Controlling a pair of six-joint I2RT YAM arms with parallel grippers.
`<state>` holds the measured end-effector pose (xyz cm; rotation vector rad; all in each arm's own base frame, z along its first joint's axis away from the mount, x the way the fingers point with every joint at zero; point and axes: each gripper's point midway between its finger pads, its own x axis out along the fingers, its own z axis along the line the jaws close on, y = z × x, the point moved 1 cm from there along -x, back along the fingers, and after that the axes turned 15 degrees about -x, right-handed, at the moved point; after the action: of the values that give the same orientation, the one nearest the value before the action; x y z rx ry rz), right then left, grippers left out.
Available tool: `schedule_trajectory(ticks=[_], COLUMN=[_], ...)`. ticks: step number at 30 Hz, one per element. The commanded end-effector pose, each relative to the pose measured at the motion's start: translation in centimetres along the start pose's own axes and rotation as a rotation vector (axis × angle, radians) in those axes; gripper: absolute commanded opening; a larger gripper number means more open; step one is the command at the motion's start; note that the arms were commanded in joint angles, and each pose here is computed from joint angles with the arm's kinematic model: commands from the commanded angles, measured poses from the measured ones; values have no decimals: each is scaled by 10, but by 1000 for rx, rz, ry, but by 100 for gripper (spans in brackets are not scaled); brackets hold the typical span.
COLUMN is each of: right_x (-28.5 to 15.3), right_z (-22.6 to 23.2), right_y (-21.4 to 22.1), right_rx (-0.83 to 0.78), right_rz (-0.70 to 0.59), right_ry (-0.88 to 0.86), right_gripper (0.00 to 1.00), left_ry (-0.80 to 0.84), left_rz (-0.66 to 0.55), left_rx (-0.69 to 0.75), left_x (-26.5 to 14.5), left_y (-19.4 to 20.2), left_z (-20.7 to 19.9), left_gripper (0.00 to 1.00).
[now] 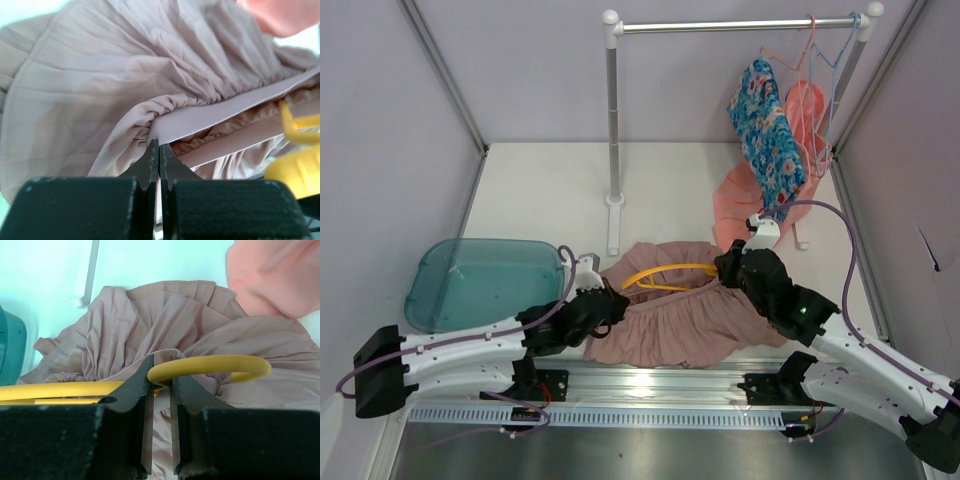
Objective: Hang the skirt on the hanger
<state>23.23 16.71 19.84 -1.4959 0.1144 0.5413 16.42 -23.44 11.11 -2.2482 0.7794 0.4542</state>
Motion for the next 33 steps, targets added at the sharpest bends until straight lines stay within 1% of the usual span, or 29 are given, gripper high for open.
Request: schedule_trajectory(ticks=[1, 4, 14, 20, 33], right_x=[1, 1, 1, 4, 8], right_z=[-10, -11, -19, -21, -30], right_y=[29, 32, 44, 55, 60], right_rx=[-11, -15, -28, -33, -49], right_rz=[83, 83, 98, 111, 117], right_ry=[34, 37, 59, 66, 123], right_gripper=[0, 0, 0, 0, 0], left_ry=[30, 35, 44, 59, 114], left_rz=[-9, -23, -56, -77, -49], left_rx=[11, 13, -4, 1, 36], left_x=[-4, -10, -22, -31, -50], left_y=[-13, -23, -44, -58, -67], left_z=[-1, -7, -6, -13, -34], left_gripper=[0, 0, 0, 0, 0])
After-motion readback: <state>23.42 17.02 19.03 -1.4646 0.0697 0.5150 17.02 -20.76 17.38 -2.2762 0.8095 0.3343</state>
